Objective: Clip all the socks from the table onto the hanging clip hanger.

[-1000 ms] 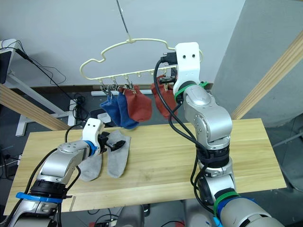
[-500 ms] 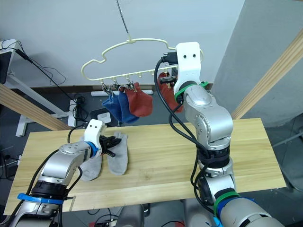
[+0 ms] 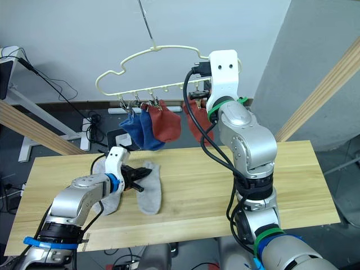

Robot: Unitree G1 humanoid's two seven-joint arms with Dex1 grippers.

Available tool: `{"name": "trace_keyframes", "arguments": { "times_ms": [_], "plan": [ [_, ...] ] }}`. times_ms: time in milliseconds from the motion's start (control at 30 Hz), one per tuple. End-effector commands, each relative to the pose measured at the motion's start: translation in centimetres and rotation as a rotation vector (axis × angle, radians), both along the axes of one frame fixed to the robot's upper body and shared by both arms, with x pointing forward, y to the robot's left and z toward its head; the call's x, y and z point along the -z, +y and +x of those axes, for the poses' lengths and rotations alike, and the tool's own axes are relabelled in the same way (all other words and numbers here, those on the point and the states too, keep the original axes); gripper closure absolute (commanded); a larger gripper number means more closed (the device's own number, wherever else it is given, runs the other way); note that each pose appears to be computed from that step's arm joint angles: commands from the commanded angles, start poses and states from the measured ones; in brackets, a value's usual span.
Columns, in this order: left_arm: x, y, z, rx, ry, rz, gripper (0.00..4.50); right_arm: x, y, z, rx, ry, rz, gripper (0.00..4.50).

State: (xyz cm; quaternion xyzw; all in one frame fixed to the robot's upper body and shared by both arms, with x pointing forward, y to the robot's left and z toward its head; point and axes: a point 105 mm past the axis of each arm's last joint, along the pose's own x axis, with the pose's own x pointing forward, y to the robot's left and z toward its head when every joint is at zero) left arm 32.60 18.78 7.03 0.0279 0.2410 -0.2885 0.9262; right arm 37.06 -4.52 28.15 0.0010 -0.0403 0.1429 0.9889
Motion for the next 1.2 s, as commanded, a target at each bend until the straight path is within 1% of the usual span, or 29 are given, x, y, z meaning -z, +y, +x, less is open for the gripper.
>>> {"name": "trace_keyframes", "arguments": {
  "times_ms": [33, 100, 200, 300, 433, 567, 667, 733, 867, 1000, 1200],
  "plan": [
    [-2.7, -1.5, -0.7, 0.090, -0.056, -0.098, 4.49, -1.9, 0.1, -0.8, -0.009, -0.074, 0.025, 4.50],
    [-3.6, -2.5, -1.0, 0.130, -0.057, -0.147, 4.49, -1.9, 0.1, -0.8, -0.010, -0.076, 0.025, 4.50],
    [-4.1, -3.1, -1.2, 0.147, -0.057, -0.168, 4.49, -1.9, 0.1, -0.8, -0.011, -0.076, 0.025, 4.50],
    [-6.5, -5.8, -0.9, 0.219, -0.103, -0.231, 4.49, -2.0, 0.2, -0.9, -0.011, -0.076, 0.026, 4.50],
    [-8.7, -7.7, -0.3, 0.259, -0.147, -0.277, 4.49, -2.0, 0.2, -0.9, -0.010, -0.075, 0.027, 4.50],
    [-9.7, -8.4, 0.0, 0.262, -0.163, -0.302, 4.49, -2.0, 0.2, -0.9, -0.008, -0.074, 0.027, 4.50],
    [-11.3, -10.0, 0.4, 0.302, -0.202, -0.341, 4.49, -2.2, 0.2, -0.9, -0.007, -0.077, 0.028, 4.50],
    [-12.0, -10.8, 0.6, 0.313, -0.218, -0.359, 4.49, -2.3, 0.2, -0.9, -0.007, -0.079, 0.028, 4.50],
    [-12.8, -11.7, 1.0, 0.318, -0.237, -0.388, 4.49, -2.3, 0.2, -0.9, -0.008, -0.076, 0.033, 4.50],
    [-13.0, -12.2, 1.3, 0.320, -0.242, -0.392, 4.49, -2.3, 0.3, -0.9, -0.009, -0.075, 0.033, 4.50],
    [-13.9, -13.7, 2.0, 0.326, -0.271, -0.430, 4.49, -2.3, 0.3, -0.9, -0.007, -0.071, 0.038, 4.50]
  ]
}}
